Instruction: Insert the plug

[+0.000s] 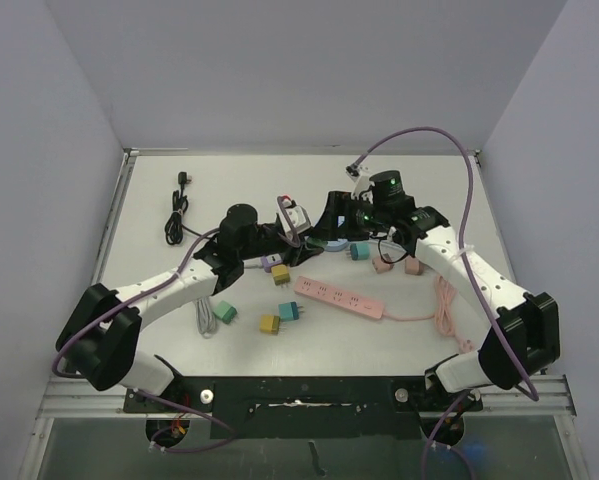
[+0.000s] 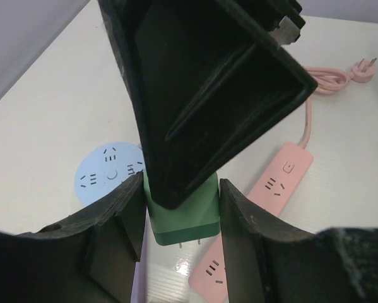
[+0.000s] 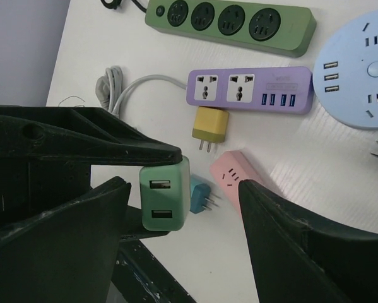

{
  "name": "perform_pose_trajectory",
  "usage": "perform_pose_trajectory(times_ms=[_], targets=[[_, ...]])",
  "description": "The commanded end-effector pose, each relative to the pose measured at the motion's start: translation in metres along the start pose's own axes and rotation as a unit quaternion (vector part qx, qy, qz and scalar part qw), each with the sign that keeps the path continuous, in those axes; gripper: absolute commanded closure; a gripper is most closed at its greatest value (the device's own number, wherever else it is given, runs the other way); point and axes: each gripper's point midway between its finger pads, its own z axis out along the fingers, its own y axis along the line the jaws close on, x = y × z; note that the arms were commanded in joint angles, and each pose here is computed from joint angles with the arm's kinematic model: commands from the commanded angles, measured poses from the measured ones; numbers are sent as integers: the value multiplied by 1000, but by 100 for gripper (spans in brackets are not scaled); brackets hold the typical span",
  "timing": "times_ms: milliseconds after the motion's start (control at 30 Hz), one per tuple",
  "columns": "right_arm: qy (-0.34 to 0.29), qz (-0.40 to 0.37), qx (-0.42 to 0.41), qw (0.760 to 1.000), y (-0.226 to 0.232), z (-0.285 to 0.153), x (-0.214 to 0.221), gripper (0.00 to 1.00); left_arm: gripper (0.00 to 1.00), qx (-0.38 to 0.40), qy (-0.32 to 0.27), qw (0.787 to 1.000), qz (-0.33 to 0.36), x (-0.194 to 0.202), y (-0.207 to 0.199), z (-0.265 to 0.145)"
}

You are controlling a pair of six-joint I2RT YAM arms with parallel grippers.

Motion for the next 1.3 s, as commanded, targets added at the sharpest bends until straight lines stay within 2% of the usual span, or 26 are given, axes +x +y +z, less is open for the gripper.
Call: perform_pose_trajectory(times_ms=[0,200,267,300,367,433,533,567,633,733,833,967,1067,1167,1267], targets=[[5,-24,-26,999,19,3,-5,31,83,16,-46,998,48,-39,1,5],[32,-27,-26,999,16,12,7,50,83,14,-39,998,44,-35,3,6],[39,-32,-30,998,17,13,9,60,83,9,-35,999,41,-33,4,6],[42,-39,-37,998,19,14,8,71,81,4,-33,999,36,-33,6,6],[40,-61,-38,997,18,14,2,90,69,-27,-27,999,15,-33,15,3],[25,-76,-26,996,11,14,-11,99,53,-91,-25,995,-27,-34,32,-2],[-6,-85,-8,996,-8,9,-38,100,45,-191,-24,975,-108,-29,56,-19],[-17,-87,-6,996,-15,6,-47,100,40,-249,-27,958,-142,-24,71,-31],[-35,-85,-5,996,-28,-3,-62,100,36,-331,-27,917,-220,-11,86,-52],[-57,-80,14,995,-53,-13,-80,100,35,-368,-1,883,-292,4,86,-75],[-68,-79,70,992,-79,-17,-92,100,34,-393,18,857,-333,16,82,-100],[-64,-139,153,976,-114,-9,-107,100,30,-424,16,819,-387,30,85,-142],[-12,-198,153,968,-138,4,-106,100,29,-406,3,806,-430,34,85,-164],[52,-268,72,959,-141,24,-100,100,28,-350,-3,815,-461,32,78,-172],[72,-320,36,944,-143,35,-100,100,28,-332,11,817,-471,36,76,-177]])
